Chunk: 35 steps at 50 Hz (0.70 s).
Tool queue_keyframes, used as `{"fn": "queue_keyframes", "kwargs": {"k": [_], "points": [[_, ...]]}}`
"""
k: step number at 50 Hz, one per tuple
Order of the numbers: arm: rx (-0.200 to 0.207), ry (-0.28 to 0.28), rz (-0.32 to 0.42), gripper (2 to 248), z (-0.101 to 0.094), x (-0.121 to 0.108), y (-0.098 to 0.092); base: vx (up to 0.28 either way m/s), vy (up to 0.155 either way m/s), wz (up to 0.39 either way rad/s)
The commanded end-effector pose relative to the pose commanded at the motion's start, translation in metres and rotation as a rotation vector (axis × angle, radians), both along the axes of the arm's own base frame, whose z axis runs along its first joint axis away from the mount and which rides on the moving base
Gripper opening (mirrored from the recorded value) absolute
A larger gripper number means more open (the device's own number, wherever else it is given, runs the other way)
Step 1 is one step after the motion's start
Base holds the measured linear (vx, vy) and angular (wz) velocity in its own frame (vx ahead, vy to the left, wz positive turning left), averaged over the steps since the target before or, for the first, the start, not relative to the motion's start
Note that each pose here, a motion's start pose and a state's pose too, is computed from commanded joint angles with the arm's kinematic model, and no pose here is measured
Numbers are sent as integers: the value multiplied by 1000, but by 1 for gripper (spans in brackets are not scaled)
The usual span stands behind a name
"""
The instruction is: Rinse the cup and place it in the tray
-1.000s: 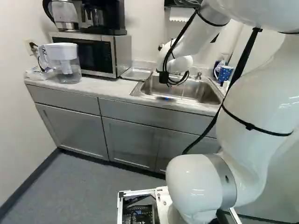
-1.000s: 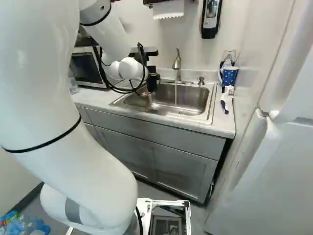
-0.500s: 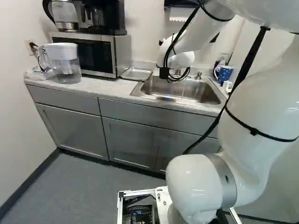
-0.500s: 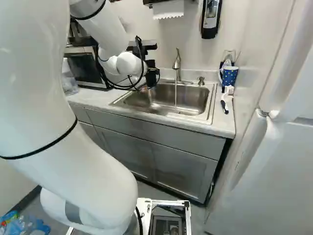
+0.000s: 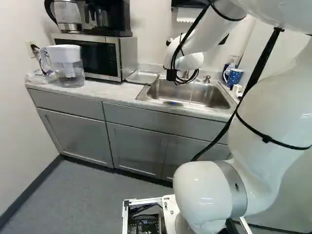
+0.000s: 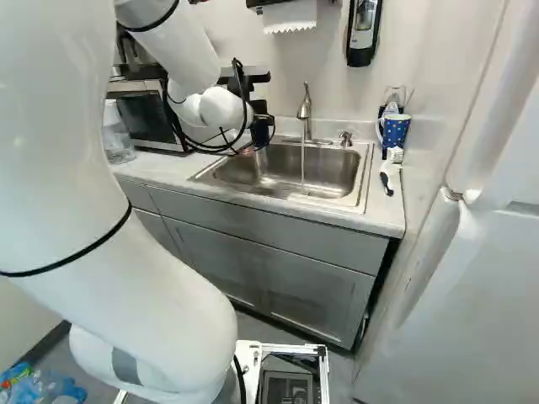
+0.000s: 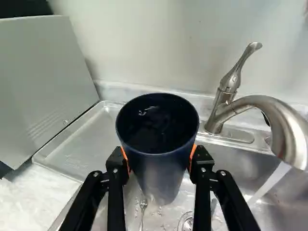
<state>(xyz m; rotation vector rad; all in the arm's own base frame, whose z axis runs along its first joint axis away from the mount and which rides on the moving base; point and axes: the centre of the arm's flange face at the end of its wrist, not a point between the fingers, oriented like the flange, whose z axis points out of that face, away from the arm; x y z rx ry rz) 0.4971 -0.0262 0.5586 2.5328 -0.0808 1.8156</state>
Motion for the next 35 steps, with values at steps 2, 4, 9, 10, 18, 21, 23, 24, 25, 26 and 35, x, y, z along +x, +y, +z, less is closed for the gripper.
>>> {"fn": "queue_keyframes", "kwargs": {"k": [2, 4, 9, 10, 18, 21, 23, 24, 25, 26, 35], "points": [[13, -1, -4, 126, 0, 0, 0, 0, 0, 0], [28, -1, -9, 126, 0, 0, 0, 0, 0, 0], [72, -4, -24, 126, 0, 0, 0, 0, 0, 0], [81, -4, -28, 126, 0, 0, 0, 0, 0, 0], [159, -8, -54, 126, 0, 0, 0, 0, 0, 0], [189, -10, -64, 126, 0, 0, 0, 0, 0, 0], [208, -11, -71, 126, 0, 0, 0, 0, 0, 0], [218, -12, -74, 126, 0, 0, 0, 0, 0, 0], [228, -12, -78, 126, 0, 0, 0, 0, 0, 0], [238, -13, -81, 126, 0, 0, 0, 0, 0, 0], [328, -17, -111, 126, 0, 0, 0, 0, 0, 0]]}}
